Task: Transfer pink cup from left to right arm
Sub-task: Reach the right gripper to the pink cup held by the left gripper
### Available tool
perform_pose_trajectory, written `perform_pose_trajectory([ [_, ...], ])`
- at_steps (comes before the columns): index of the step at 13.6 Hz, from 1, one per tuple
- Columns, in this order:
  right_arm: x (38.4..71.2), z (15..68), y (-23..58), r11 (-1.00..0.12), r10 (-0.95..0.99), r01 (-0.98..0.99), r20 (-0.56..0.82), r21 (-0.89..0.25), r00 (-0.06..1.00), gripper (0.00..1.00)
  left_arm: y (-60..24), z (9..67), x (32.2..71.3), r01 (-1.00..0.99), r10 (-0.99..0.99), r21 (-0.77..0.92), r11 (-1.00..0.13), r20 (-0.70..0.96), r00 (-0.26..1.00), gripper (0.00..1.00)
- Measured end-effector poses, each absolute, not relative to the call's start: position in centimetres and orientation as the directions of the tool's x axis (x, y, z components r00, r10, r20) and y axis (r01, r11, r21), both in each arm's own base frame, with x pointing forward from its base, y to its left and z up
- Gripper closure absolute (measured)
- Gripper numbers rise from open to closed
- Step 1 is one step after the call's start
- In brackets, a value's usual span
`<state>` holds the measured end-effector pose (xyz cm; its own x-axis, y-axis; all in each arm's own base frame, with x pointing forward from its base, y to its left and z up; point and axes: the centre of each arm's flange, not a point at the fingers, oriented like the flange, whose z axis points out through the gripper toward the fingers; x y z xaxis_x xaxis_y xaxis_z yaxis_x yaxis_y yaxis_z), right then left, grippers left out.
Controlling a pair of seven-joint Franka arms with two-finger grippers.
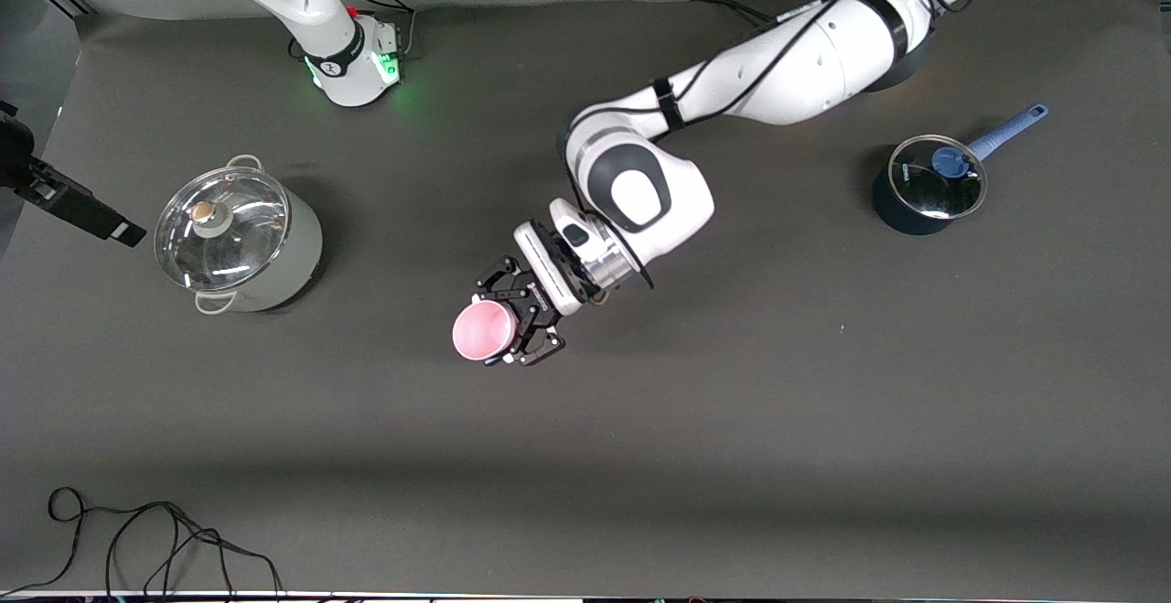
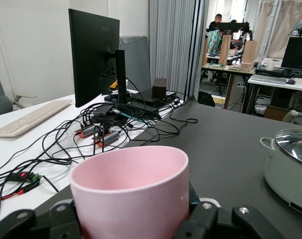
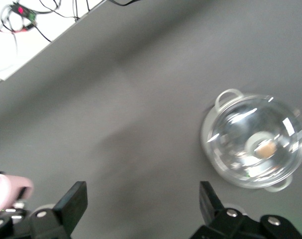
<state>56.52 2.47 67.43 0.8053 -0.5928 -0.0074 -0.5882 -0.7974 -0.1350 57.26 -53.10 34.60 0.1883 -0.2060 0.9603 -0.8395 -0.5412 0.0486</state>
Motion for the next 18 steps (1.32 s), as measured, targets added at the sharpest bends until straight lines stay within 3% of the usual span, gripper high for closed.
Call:
perform_pose_trajectory([
  [7,54.7,67.0,18.9,-0.728,-0.668,-0.671,-0.075,-0.138,0.74,0.0,-53.9,37.1,56.1,-0.818,-0.202,0.058,-0.572,0.957,0.208,0.3],
  [13,57.2,61.5,26.2,-0.635,-0.762,-0.771,-0.123,-0.057,0.636,0.0,-53.8,37.0,56.3,-0.816,-0.206,0.053,-0.575,0.956,0.207,0.3],
  [18,61.0,57.8,28.3,-0.6,-0.785,-0.798,-0.149,-0.056,0.601,0.0,-53.8,37.0,56.3,-0.816,-0.206,0.052,-0.576,0.957,0.206,0.3],
])
